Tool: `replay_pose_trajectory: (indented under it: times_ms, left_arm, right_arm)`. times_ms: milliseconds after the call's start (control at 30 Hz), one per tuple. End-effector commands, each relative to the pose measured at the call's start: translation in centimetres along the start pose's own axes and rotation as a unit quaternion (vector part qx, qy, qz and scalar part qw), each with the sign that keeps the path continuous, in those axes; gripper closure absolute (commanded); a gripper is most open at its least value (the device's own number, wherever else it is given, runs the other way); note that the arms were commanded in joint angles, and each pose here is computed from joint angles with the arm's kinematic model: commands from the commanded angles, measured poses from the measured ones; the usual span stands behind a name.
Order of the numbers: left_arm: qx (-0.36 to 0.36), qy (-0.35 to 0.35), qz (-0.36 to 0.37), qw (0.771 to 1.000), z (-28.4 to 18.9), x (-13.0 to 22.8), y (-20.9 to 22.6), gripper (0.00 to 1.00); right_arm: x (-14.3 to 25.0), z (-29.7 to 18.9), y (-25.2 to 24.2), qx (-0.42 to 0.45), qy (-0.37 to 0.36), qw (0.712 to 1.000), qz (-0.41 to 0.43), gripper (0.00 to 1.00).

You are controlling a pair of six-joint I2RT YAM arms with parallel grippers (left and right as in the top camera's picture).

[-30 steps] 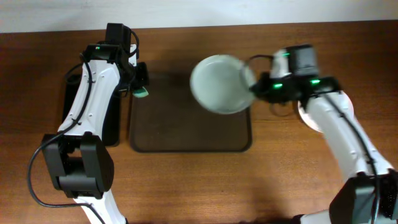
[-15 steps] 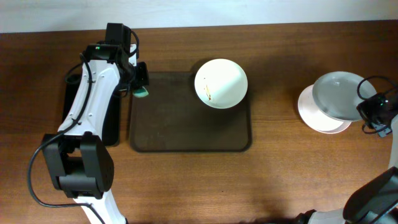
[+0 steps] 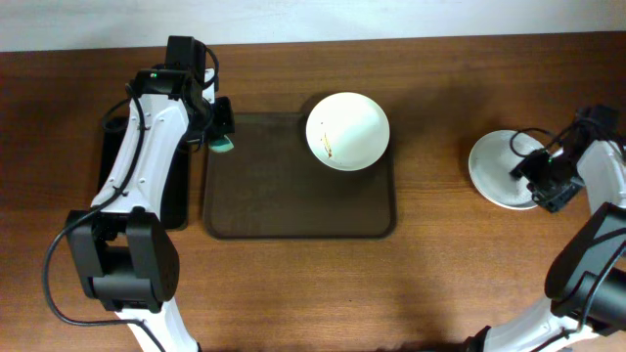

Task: Clean dirty plates on tray and stack at the side
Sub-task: 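Lower the pale green plate onto the pink plate and release, then move the right gripper to the white plate rim and grasp it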

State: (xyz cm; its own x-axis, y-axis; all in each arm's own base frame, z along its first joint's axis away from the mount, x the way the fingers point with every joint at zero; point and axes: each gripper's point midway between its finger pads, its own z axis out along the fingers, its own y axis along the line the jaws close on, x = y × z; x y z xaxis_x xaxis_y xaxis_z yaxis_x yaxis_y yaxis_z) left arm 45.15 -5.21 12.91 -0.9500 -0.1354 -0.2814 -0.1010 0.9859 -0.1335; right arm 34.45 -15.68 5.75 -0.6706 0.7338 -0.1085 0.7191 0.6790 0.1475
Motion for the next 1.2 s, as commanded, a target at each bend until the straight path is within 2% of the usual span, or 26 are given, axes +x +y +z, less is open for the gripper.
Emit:
replay_pose_trajectory:
  times_ms: [0, 133, 233, 267, 300, 367, 467, 667, 833, 933, 1033, 1133, 1167]
  left_arm:
    - [0.003, 0.006, 0.008, 1.0, 0.6, 0.2, 0.0, 0.99]
    - [0.004, 0.006, 0.008, 1.0, 0.5, 0.2, 0.0, 0.99]
    - [0.004, 0.006, 0.008, 1.0, 0.5, 0.2, 0.0, 0.99]
    - [0.004, 0.007, 0.01, 1.0, 0.6, 0.3, -0.2, 0.99]
    - [0.004, 0.006, 0.011, 1.0, 0.6, 0.3, -0.2, 0.99]
    - [0.004, 0.007, 0.011, 1.0, 0.6, 0.3, -0.2, 0.99]
    - [0.004, 0.006, 0.011, 1.0, 0.6, 0.3, -0.2, 0.99]
    - [0.004, 0.009, 0.011, 1.0, 0.6, 0.4, -0.3, 0.99]
    - [0.004, 0.008, 0.011, 1.0, 0.6, 0.4, -0.2, 0.99]
    - [0.004, 0.007, 0.011, 1.0, 0.6, 0.3, -0.3, 0.99]
    - [0.004, 0.007, 0.011, 1.0, 0.6, 0.3, -0.3, 0.99]
    - [0.004, 0.007, 0.011, 1.0, 0.6, 0.3, -0.3, 0.99]
    - [0.004, 0.007, 0.011, 1.0, 0.6, 0.3, -0.2, 0.99]
  right_arm:
    - [-0.7, -4.0, 6.1, -0.06, -0.02, 0.994, -0.089, 0.34]
    - [1.3, -6.0, 15.1, -0.118, -0.049, 0.974, -0.186, 0.34]
    - [4.0, -4.7, 20.4, -0.144, -0.05, 0.97, -0.189, 0.36]
    - [4.9, -3.8, 21.7, -0.145, -0.043, 0.972, -0.18, 0.41]
    - [6.1, -2.7, 22.8, -0.145, -0.03, 0.973, -0.177, 0.58]
    - [8.4, -0.5, 24.5, -0.141, -0.008, 0.972, -0.187, 0.74]
    - [11.6, 2.6, 25.9, -0.116, 0.014, 0.973, -0.201, 0.75]
    - [13.8, 5.4, 26.0, -0.076, 0.025, 0.977, -0.199, 0.92]
    - [13.8, 6.2, 24.8, -0.046, 0.025, 0.979, -0.198, 0.91]
    - [15.1, 6.3, 23.9, -0.026, 0.045, 0.973, -0.223, 0.91]
    - [18.6, 6.0, 22.5, 0.011, 0.087, 0.959, -0.271, 0.87]
    - [22.7, 5.5, 22.9, 0.004, 0.132, 0.938, -0.321, 0.86]
    - [24.1, 5.3, 23.4, -0.006, 0.144, 0.93, -0.338, 0.83]
